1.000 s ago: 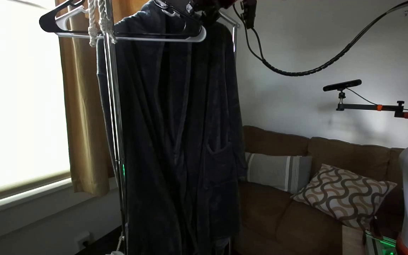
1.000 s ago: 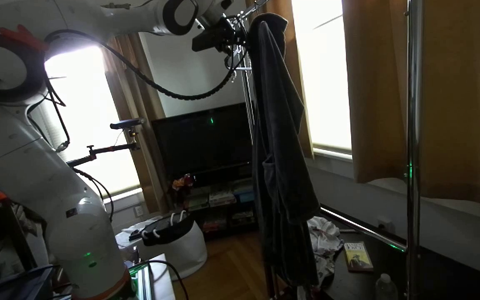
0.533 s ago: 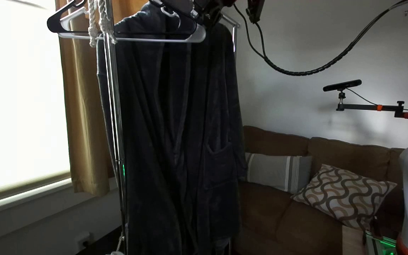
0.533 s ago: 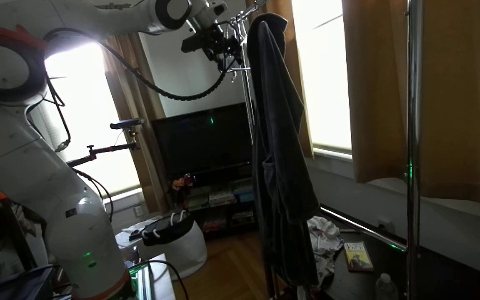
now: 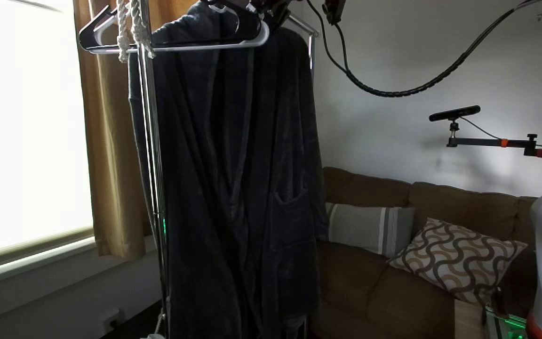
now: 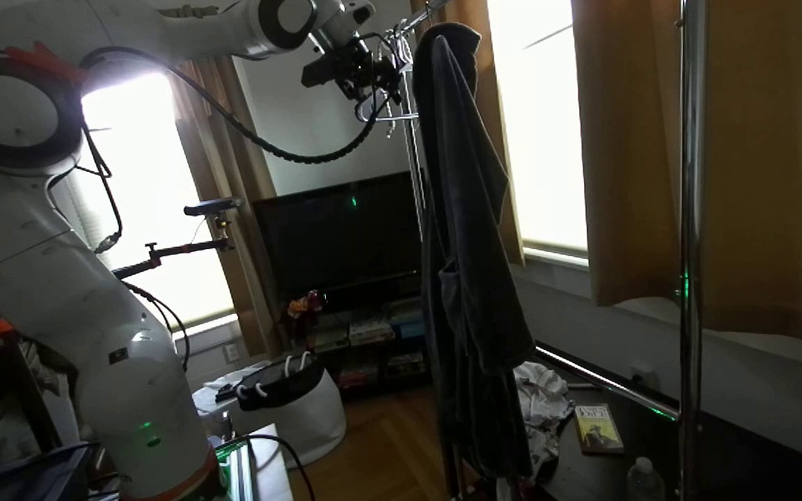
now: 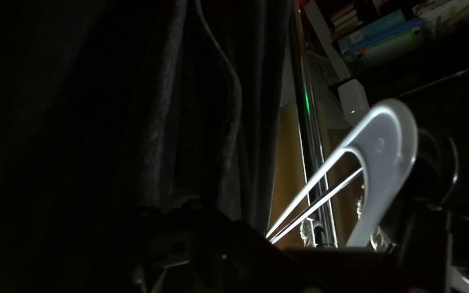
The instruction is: Remove the white hanger from the left side of the top rail and right side of the top rail of clothes hanging rack
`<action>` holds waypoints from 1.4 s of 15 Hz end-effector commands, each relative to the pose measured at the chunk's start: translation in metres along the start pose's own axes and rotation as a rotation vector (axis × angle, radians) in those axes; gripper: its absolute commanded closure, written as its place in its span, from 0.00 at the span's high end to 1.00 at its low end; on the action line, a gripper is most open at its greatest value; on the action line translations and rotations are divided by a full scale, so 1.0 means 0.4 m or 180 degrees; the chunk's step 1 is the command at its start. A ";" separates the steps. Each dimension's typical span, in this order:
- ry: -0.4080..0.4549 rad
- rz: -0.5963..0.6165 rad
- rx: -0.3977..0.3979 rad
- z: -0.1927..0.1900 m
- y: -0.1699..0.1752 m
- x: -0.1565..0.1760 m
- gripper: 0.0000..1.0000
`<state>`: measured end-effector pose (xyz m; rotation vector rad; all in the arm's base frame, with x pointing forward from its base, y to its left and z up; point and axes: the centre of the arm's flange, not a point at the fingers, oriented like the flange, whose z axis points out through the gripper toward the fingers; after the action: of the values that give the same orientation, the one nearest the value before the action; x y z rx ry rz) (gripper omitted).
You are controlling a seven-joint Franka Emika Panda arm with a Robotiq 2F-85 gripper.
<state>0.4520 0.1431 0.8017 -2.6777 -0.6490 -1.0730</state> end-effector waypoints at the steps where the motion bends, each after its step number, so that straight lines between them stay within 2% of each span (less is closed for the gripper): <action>1: 0.0137 0.0034 -0.0109 0.018 0.030 0.020 0.58; 8: 0.0294 -0.0001 -0.0134 0.026 0.033 0.035 0.04; 9: 0.0335 -0.0034 -0.0148 0.010 0.027 0.036 0.00; 17: 0.0729 -0.0275 -0.0193 -0.141 -0.057 0.028 0.01; 21: 0.1071 -0.0223 -0.0452 -0.231 -0.067 -0.009 0.01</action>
<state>0.4128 0.1459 0.8679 -2.5283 -0.6800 -1.4794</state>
